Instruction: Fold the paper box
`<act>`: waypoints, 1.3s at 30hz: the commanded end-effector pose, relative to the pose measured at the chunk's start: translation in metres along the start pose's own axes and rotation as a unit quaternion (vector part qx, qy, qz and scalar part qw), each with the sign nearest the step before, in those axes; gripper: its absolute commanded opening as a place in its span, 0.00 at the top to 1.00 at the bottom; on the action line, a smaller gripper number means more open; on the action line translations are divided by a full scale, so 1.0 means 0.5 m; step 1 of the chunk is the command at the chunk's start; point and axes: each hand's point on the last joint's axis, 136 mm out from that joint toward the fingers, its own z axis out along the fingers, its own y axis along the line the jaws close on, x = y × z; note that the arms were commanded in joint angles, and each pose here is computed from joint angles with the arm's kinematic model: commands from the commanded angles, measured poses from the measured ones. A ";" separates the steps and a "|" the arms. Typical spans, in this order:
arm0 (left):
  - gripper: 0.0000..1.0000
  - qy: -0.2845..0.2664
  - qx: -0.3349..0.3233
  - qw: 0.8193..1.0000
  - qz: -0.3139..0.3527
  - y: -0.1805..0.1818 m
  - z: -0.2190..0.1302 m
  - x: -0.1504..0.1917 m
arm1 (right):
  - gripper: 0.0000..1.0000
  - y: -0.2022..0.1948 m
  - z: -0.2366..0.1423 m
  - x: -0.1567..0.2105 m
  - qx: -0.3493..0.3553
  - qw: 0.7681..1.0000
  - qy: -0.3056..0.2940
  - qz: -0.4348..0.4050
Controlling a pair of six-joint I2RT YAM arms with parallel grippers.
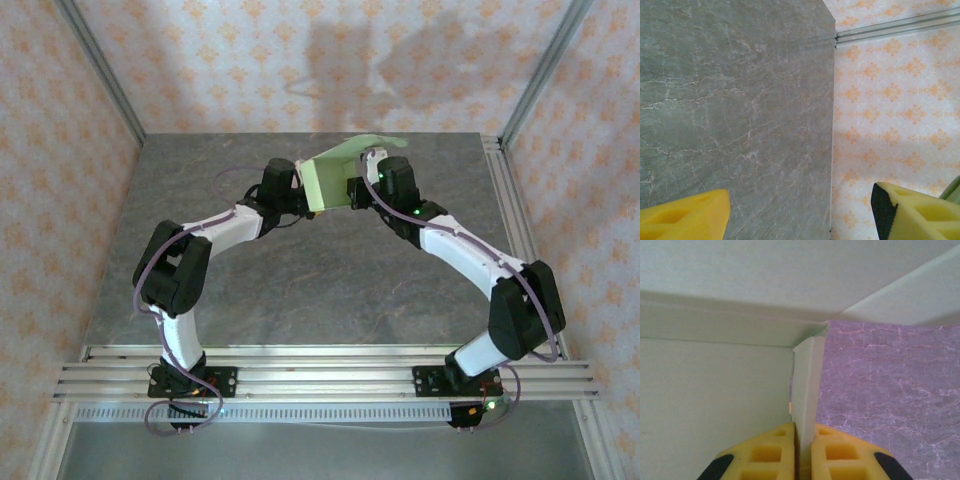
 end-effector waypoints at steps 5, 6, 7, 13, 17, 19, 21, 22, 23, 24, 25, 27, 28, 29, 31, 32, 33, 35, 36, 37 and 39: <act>0.24 0.008 0.127 0.991 0.051 -0.194 -0.010 0.000 | 0.89 0.031 0.040 0.079 -0.005 0.998 0.059 -0.027; 0.24 0.006 0.129 0.990 0.049 -0.197 -0.009 -0.001 | 0.89 0.030 0.042 0.080 0.001 0.998 0.060 -0.030; 0.24 0.006 0.133 0.990 0.046 -0.199 -0.008 -0.002 | 0.89 0.029 0.043 0.080 0.006 0.998 0.060 -0.033; 0.24 0.006 0.128 0.991 0.041 -0.194 -0.007 -0.002 | 0.91 0.004 0.036 0.073 0.045 0.997 0.054 -0.042; 0.23 -0.006 0.083 0.996 0.044 -0.137 -0.013 -0.015 | 0.92 0.017 0.014 0.049 0.026 0.999 0.033 -0.027; 0.23 -0.013 0.063 0.997 0.040 -0.102 -0.020 -0.026 | 0.94 0.015 0.007 0.045 0.027 0.999 0.028 -0.023; 0.23 -0.017 0.050 0.998 0.035 -0.074 -0.027 -0.031 | 0.97 0.009 0.001 0.044 0.034 0.999 0.028 -0.024; 0.23 -0.017 0.044 0.998 0.034 -0.064 -0.029 -0.031 | 0.99 0.006 -0.002 0.046 0.038 0.999 0.029 -0.026; 0.22 -0.016 0.036 0.999 0.034 -0.051 -0.031 -0.029 | 1.00 0.001 -0.003 0.049 0.043 0.998 0.031 -0.028; 0.22 -0.015 0.028 0.999 0.033 -0.039 -0.033 -0.027 | 1.00 -0.003 -0.005 0.050 0.047 0.998 0.031 -0.029; 0.22 -0.015 0.023 0.999 0.031 -0.029 -0.035 -0.027 | 1.00 -0.006 -0.007 0.052 0.050 0.998 0.032 -0.030; 0.22 -0.019 0.012 0.999 0.024 -0.005 -0.040 -0.027 | 1.00 -0.013 -0.011 0.053 0.058 0.997 0.031 -0.030; 0.22 -0.024 0.006 1.000 0.019 0.008 -0.043 -0.030 | 1.00 -0.018 -0.013 0.054 0.061 0.997 0.031 -0.028; 0.22 -0.029 0.001 0.999 0.014 0.022 -0.047 -0.033 | 1.00 -0.023 -0.015 0.054 0.065 0.997 0.030 -0.025; 0.22 -0.042 -0.018 0.999 -0.002 0.061 -0.057 -0.041 | 1.00 -0.030 -0.019 0.054 0.072 0.997 0.028 -0.019; 0.21 -0.050 -0.027 0.998 -0.011 0.084 -0.064 -0.047 | 1.00 -0.036 -0.022 0.053 0.074 0.997 0.025 -0.013; 0.21 -0.059 -0.040 0.997 -0.020 0.110 -0.073 -0.053 | 1.00 -0.041 -0.022 0.057 0.078 0.997 0.026 -0.008; 0.21 -0.075 -0.065 0.995 -0.031 0.155 -0.093 -0.059 | 1.00 -0.054 -0.019 0.070 0.090 0.995 0.030 -0.005; 0.21 -0.087 -0.078 0.993 -0.036 0.176 -0.107 -0.064 | 1.00 -0.063 -0.017 0.080 0.101 0.994 0.036 -0.005; 0.21 -0.095 -0.086 0.991 -0.037 0.188 -0.119 -0.067 | 1.00 -0.070 -0.014 0.091 0.108 0.993 0.043 -0.003; 0.20 -0.107 -0.096 0.989 -0.037 0.202 -0.147 -0.072 | 1.00 -0.078 -0.010 0.113 0.115 0.992 0.054 0.003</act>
